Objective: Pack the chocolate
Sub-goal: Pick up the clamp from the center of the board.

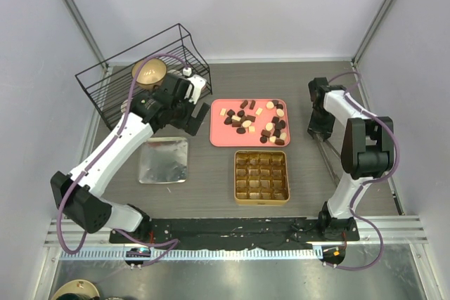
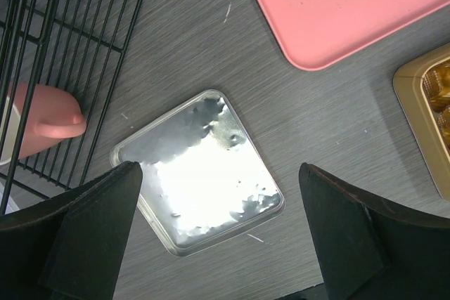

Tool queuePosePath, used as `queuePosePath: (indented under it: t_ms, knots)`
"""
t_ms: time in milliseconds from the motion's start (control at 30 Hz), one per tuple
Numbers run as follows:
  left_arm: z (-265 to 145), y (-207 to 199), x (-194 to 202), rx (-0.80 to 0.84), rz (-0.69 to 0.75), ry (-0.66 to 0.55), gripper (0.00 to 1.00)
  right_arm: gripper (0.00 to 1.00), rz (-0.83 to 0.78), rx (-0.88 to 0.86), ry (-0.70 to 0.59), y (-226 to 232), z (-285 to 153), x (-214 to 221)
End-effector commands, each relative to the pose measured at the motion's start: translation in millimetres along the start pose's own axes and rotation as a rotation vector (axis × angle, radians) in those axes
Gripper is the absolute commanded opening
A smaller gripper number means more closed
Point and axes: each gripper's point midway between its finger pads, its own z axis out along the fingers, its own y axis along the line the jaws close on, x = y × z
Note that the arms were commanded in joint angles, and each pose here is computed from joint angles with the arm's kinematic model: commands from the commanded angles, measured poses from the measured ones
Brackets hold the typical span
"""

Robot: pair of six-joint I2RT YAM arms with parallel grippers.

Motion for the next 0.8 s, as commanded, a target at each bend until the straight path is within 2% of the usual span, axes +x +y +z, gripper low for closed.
queuePosePath:
  t_ms: [0, 133, 467, 533, 567, 633, 667, 700, 767]
  knots:
    - [-20, 3, -12, 0.009, -0.009, -0.068, 1.0, 0.41, -0.021, 0.008, 0.018, 0, 5, 5]
    - [-24, 3, -11, 0.012, -0.011, -0.071, 1.0, 0.41, -0.037, 0.056, 0.035, -6, 12, 9]
    - [-33, 4, -10, 0.011, -0.01, -0.089, 1.0, 0.38, -0.047, 0.053, 0.103, 0, 29, 23]
    - [-32, 4, -9, 0.009, -0.011, -0.086, 1.0, 0.33, -0.045, 0.047, 0.107, 1, 30, 25]
    - [-32, 3, -9, 0.013, -0.01, -0.085, 1.0, 0.25, -0.041, 0.05, 0.105, 2, 30, 26]
    - [-31, 2, -6, 0.019, -0.009, -0.076, 1.0, 0.15, -0.033, 0.042, 0.088, 4, 27, 22]
    - [-31, 2, -6, 0.019, -0.011, -0.076, 1.0, 0.04, -0.027, 0.037, 0.08, 5, 25, 20]
    - [-31, 2, -5, 0.021, -0.011, -0.074, 1.0, 0.01, -0.014, 0.033, 0.067, 7, 23, 15]
    - [-33, 2, -6, 0.021, -0.008, -0.078, 1.0, 0.01, -0.001, 0.014, 0.039, 11, 15, 8]
